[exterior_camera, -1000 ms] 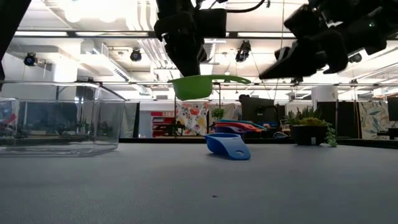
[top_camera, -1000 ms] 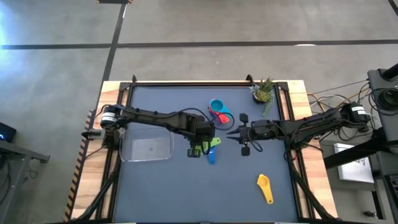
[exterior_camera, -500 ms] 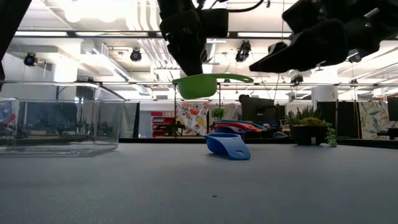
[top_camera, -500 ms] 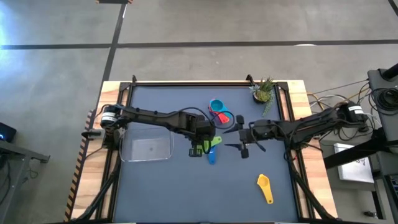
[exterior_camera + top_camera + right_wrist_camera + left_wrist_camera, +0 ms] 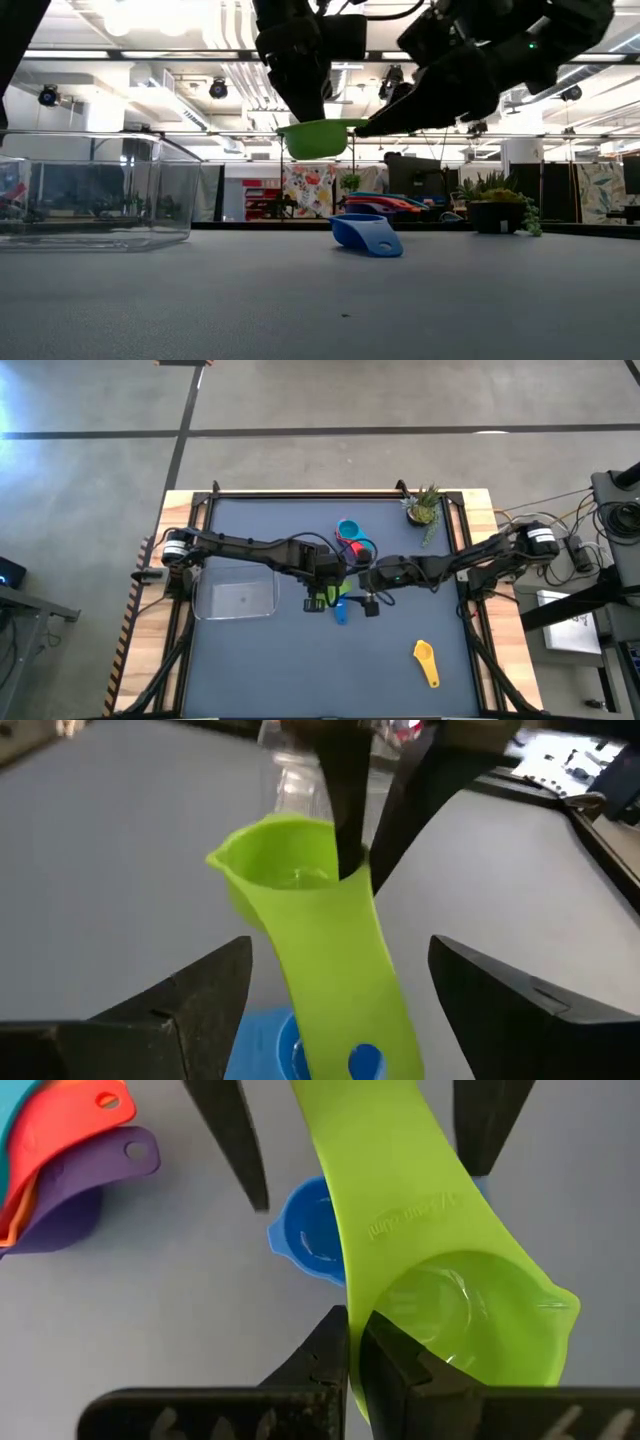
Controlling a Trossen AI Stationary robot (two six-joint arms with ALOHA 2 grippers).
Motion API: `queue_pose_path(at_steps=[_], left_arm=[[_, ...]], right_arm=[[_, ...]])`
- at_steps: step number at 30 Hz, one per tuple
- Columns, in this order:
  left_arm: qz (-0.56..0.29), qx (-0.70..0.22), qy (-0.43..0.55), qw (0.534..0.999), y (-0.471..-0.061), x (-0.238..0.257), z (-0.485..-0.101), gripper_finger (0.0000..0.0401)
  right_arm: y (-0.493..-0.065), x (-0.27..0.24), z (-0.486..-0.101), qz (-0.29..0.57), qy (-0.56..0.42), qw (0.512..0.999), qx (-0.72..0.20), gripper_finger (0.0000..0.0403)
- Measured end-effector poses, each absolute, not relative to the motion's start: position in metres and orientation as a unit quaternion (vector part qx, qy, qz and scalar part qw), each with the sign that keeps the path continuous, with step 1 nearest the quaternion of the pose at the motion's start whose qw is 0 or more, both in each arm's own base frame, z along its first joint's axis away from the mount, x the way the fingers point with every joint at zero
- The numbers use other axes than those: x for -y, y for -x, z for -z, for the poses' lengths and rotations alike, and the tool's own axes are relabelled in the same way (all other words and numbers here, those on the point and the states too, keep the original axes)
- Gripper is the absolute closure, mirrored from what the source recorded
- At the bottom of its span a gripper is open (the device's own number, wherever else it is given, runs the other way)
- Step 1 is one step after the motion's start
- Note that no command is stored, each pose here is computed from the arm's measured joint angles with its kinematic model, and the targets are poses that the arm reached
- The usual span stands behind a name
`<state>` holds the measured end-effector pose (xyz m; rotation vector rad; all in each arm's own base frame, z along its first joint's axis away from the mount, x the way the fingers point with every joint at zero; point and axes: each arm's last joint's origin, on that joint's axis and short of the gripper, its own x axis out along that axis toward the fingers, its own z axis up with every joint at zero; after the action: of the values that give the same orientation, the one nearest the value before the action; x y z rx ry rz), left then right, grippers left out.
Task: Nest measuring cups in basket
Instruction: Stack the green measuring cup on top of the light blue measuring cup
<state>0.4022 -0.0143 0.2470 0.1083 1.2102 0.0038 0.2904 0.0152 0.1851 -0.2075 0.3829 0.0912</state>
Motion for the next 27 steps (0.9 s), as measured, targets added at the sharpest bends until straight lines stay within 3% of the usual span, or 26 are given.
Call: queue_pose_path(at_steps=[9, 20, 27], left_arm=[[-0.002, -0.574, -0.051, 0.817, -0.401, 0.014, -0.247, 0.0401], [0.002, -0.576, -0.053, 0.816, -0.401, 0.014, -0.247, 0.0401], [0.005, -0.578, -0.041, 0.815, -0.4, 0.015, -0.246, 0.039]], right_arm=[[-0.305, -0.016, -0.192, -0.051, 0.112, 0.967, -0.222, 0.0165], [-0.307, -0.016, -0.196, -0.062, 0.131, 0.958, -0.246, 0.0256], [-0.307, -0.016, -0.196, -0.061, 0.131, 0.958, -0.247, 0.0267]])
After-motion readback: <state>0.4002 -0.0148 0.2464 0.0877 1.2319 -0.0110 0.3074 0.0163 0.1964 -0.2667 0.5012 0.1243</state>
